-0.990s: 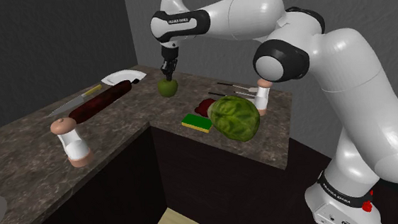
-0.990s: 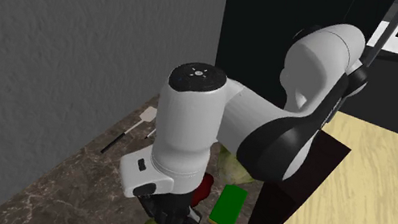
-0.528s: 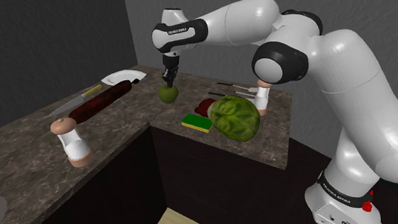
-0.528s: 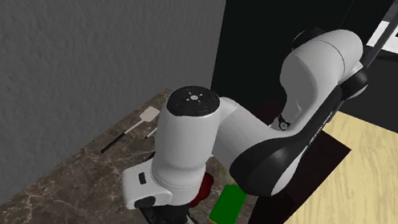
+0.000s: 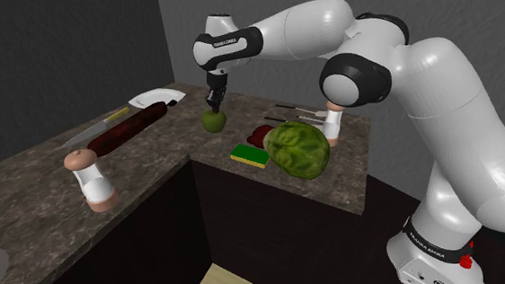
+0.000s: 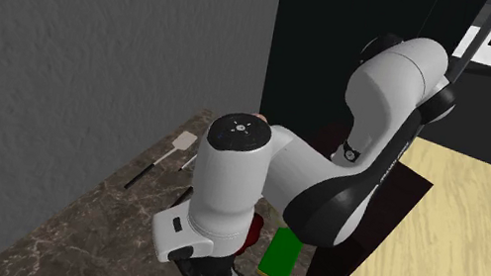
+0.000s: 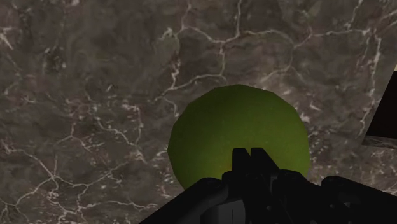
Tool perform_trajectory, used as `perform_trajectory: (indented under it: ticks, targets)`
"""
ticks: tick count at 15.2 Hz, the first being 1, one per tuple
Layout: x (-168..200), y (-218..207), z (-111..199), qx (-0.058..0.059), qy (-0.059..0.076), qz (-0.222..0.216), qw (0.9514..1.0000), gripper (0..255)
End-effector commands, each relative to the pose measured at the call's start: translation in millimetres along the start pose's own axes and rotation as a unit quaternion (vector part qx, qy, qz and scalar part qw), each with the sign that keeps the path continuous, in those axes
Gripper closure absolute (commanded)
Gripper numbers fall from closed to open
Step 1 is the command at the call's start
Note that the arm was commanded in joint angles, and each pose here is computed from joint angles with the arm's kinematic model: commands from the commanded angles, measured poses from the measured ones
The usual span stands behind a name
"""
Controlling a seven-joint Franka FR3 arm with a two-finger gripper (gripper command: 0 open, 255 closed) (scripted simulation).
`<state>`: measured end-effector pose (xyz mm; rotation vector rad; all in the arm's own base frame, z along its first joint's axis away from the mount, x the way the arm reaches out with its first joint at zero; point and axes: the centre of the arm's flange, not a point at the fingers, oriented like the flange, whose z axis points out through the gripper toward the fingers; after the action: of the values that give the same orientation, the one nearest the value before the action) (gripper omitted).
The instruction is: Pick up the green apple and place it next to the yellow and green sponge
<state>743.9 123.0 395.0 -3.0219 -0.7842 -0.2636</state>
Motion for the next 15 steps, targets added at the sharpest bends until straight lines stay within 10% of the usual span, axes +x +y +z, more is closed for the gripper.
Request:
perform_trajectory:
  ticks: [1, 2, 15]
  targets:
    - [0, 0, 0, 0.000, 0.000, 0.000, 1.0000, 255]
    - [0, 0, 0, 0.000, 0.000, 0.000, 1.0000, 0]
    - [0, 0, -50, 0.000, 0.000, 0.000, 1.0000, 0]
